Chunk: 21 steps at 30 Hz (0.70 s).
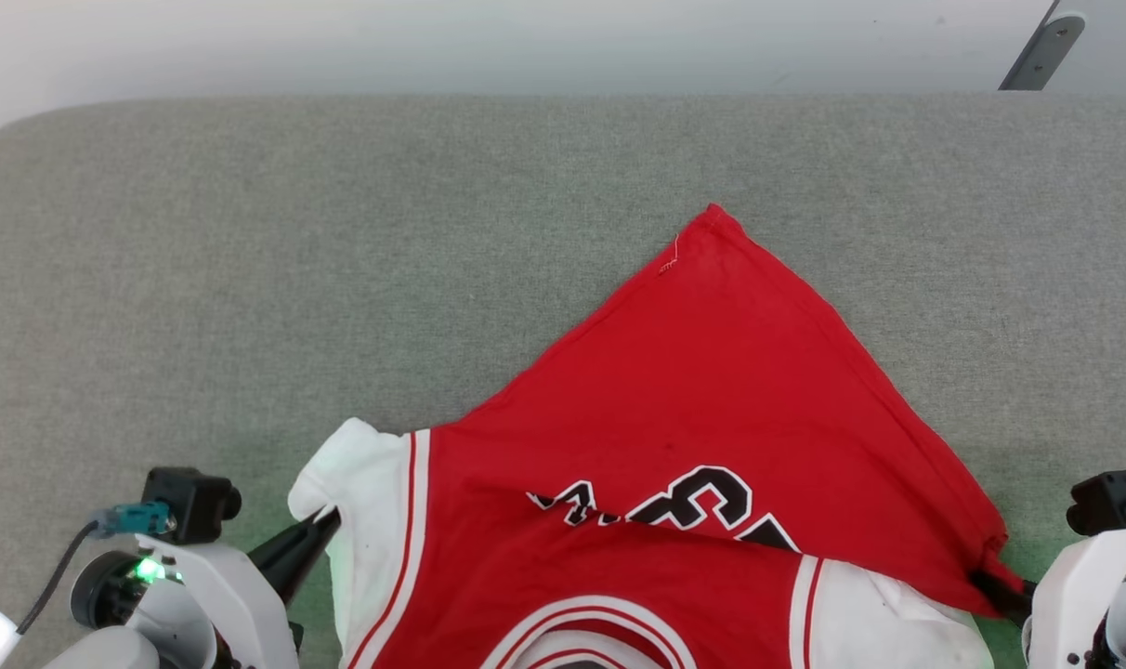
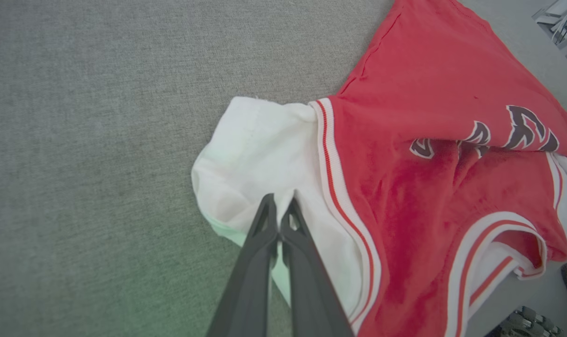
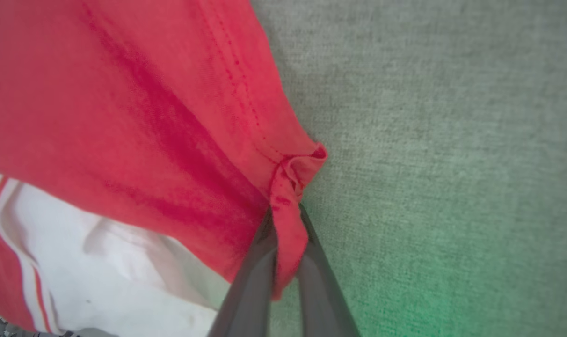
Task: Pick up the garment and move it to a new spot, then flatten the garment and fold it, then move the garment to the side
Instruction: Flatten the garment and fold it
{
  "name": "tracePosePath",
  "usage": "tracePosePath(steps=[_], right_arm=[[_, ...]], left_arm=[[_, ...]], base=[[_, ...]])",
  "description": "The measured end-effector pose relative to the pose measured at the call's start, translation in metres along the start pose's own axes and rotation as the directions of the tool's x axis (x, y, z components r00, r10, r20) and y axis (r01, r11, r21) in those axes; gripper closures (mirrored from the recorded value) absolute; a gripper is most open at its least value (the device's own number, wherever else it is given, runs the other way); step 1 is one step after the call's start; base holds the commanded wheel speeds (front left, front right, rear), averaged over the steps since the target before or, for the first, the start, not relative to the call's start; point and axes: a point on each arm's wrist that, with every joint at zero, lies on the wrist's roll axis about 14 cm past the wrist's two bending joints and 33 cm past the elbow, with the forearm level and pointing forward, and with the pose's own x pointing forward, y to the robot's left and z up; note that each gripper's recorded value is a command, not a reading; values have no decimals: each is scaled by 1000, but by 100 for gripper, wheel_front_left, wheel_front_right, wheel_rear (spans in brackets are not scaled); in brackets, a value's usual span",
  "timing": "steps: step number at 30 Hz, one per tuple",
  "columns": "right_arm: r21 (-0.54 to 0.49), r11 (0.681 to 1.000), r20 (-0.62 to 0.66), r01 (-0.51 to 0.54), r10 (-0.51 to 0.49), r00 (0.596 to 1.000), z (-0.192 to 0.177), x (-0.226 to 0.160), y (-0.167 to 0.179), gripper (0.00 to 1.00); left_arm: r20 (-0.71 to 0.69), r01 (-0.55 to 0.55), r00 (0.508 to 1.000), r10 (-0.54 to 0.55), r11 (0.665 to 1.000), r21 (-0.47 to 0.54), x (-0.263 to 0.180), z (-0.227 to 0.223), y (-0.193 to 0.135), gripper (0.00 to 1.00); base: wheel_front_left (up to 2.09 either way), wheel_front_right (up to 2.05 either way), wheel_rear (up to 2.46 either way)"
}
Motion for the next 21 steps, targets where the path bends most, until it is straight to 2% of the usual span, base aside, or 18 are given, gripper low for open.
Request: tracePosePath(steps=[6, 11, 14, 18, 21], right_arm=[[-30, 999, -11, -27, 26, 1000, 7, -7, 8, 0], [-85, 996, 23, -3, 5, 1000, 28, -25, 4, 0], [-133, 991, 104, 3, 11, 994, 58, -40, 10, 0], [-229, 973, 215, -7, 58, 975, 99, -51, 37, 0], [-318, 948, 285, -7, 103, 953, 130, -51, 60, 0]], left_arm=[[3, 1, 1000, -1, 1000, -1, 0, 0, -1, 100], [8, 2, 1000, -2, 1000, -2, -2, 1, -2, 100], [10, 3, 1000, -3, 1000, -5, -3, 0, -3, 100], [13, 4, 1000, -4, 1000, -15, -5, -1, -5, 100], [18, 0, 1000, 1, 1000, -17, -7, -2, -5, 100]], base=[[0, 0, 0], [0, 0, 0], [0, 0, 0], [0, 0, 0], [0, 0, 0]])
